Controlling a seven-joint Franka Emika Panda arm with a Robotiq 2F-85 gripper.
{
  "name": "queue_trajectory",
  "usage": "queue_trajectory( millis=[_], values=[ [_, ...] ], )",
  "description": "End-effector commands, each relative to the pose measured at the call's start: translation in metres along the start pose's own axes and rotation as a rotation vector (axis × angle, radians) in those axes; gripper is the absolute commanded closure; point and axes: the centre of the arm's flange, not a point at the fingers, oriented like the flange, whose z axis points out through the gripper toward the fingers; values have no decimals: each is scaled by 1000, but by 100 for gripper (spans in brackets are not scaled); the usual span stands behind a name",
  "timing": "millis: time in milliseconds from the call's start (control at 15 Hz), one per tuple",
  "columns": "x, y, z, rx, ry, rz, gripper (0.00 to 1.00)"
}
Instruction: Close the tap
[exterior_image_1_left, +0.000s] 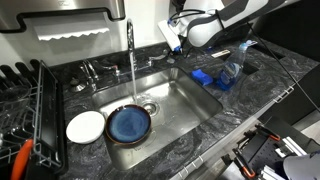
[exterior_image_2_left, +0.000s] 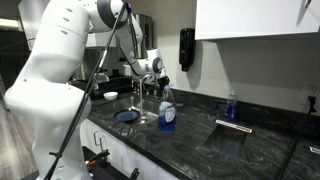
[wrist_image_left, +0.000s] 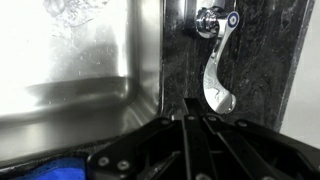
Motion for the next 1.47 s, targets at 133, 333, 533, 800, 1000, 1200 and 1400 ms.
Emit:
queue_trajectory(
  millis=[133, 333, 533, 800, 1000, 1200, 1400],
  values=[
    [10, -28, 38, 79, 17, 9, 100],
    [15, -36, 53, 113, 13, 24, 100],
    [14, -40, 61, 125, -1, 38, 100],
    [14, -45, 63, 149, -10, 52, 100],
    [15, -45, 64, 165, -15, 65, 100],
    [16, -46, 63, 181, -31, 78, 100],
    [16, -43, 47, 131, -64, 70, 100]
  ],
)
